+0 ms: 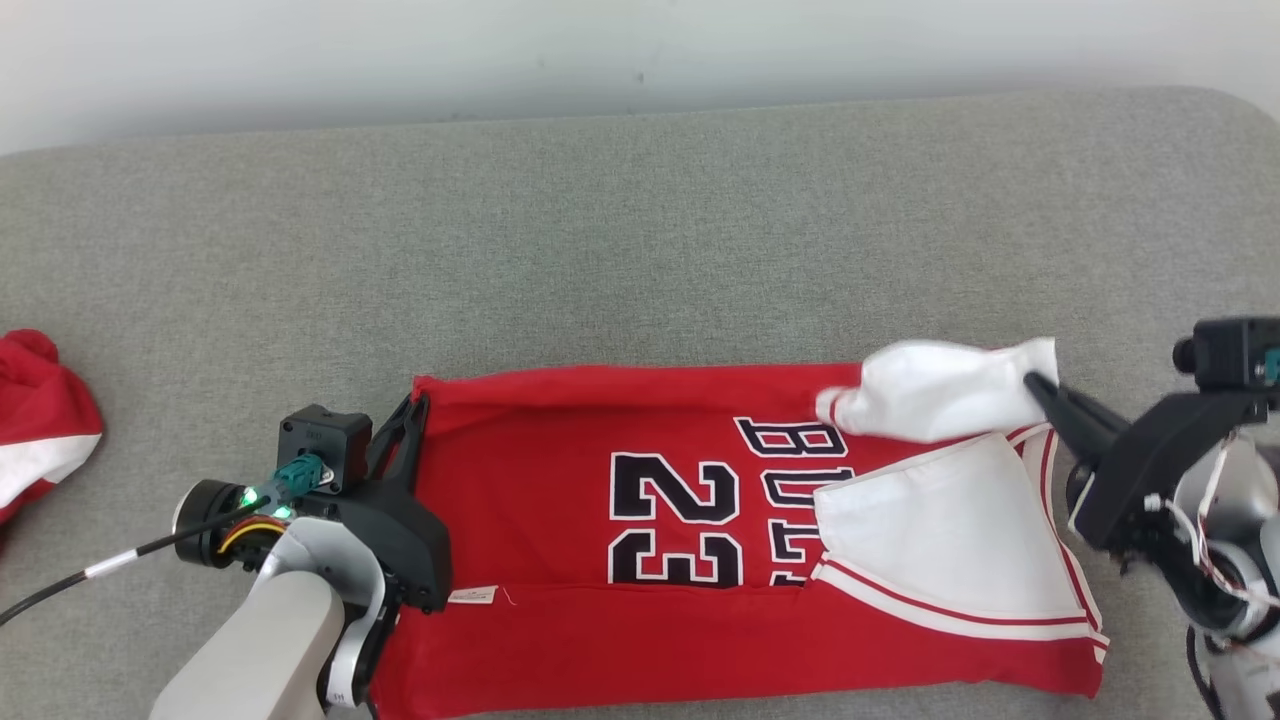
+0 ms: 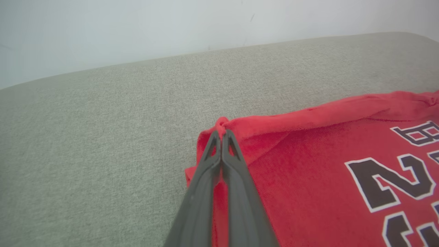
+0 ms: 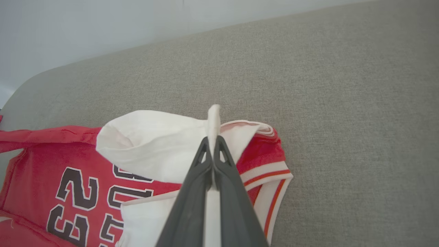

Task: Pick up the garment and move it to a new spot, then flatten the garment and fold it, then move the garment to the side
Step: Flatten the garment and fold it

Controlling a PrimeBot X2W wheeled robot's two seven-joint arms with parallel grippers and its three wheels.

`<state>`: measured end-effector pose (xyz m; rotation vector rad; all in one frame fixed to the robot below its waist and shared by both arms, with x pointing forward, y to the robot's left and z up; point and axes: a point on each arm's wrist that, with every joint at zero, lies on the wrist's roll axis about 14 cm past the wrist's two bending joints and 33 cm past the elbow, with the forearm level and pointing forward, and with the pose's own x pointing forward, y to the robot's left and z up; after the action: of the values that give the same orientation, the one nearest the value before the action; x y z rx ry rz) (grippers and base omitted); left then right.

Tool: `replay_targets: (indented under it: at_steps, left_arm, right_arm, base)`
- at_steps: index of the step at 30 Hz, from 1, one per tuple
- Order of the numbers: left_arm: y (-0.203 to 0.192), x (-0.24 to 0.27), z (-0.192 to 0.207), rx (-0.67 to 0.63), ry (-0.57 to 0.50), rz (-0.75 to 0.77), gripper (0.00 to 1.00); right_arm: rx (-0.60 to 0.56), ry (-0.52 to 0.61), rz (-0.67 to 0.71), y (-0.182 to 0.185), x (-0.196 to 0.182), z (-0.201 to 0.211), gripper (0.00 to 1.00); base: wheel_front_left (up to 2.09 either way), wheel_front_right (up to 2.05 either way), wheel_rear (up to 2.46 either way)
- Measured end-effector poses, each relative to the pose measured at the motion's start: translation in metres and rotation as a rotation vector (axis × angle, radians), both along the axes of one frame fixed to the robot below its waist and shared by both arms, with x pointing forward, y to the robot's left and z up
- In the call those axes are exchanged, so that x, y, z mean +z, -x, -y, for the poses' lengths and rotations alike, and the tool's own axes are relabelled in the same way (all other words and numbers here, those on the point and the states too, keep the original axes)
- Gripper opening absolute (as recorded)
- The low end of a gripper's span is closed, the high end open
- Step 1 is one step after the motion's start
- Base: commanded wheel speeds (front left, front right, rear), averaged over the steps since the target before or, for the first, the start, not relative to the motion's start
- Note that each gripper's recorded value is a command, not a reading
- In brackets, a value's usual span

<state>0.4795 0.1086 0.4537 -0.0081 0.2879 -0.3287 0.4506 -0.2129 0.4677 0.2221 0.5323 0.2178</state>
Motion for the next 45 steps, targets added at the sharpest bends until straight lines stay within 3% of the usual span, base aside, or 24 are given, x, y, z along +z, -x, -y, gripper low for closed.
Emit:
replay_targets:
  at_steps: [16,25,26,27,28,29,30,31,37,45]
  left_arm:
    - [0.042,-0.021,-0.015,0.039,-0.013,-0.04,0.0]
    - [0.058,-0.033,-0.021,0.08,-0.001,-0.077,0.0]
    - [0.059,-0.035,-0.021,0.081,-0.002,-0.083,0.22]
    - [0.06,-0.036,-0.022,0.083,0.0,-0.084,0.36]
    - [0.06,-0.036,-0.021,0.085,0.001,-0.083,0.45]
    - [0.061,-0.036,-0.02,0.087,0.004,-0.086,0.56]
    - [0.062,-0.037,-0.019,0.088,0.009,-0.089,0.96]
    - [0.064,-0.038,-0.018,0.097,0.013,-0.091,1.0]
    - [0.071,-0.033,-0.024,0.161,0.068,-0.05,1.0]
    - [0.078,0.028,-0.037,0.242,0.187,0.18,1.0]
  right_arm:
    - [-0.041,-0.056,-0.153,0.075,-0.015,-0.009,0.0]
    - [-0.047,-0.074,-0.184,0.091,-0.017,-0.02,0.0]
    - [-0.046,-0.075,-0.194,0.093,-0.019,-0.02,0.0]
    - [-0.05,-0.069,-0.2,0.095,-0.021,-0.019,0.0]
    - [-0.055,-0.056,-0.203,0.095,-0.022,-0.017,0.09]
    - [-0.06,-0.044,-0.206,0.095,-0.023,-0.015,0.45]
    - [-0.068,-0.033,-0.209,0.096,-0.025,-0.012,1.0]
    - [-0.083,-0.021,-0.202,0.095,-0.025,-0.008,1.0]
    - [-0.103,-0.025,-0.172,0.094,-0.024,-0.008,1.0]
    - [-0.138,-0.051,-0.132,0.098,-0.014,-0.005,1.0]
  base:
    - [0.0,0.0,0.0]
    - [0.0,0.0,0.0]
    - [0.0,0.0,0.0]
    - [0.0,0.0,0.0]
    - [0.0,0.0,0.0]
    - [0.0,0.0,0.0]
    - [0.0,0.0,0.0]
    - [0.0,0.0,0.0]
    - [0.0,0.0,0.0]
    - [0.0,0.0,0.0]
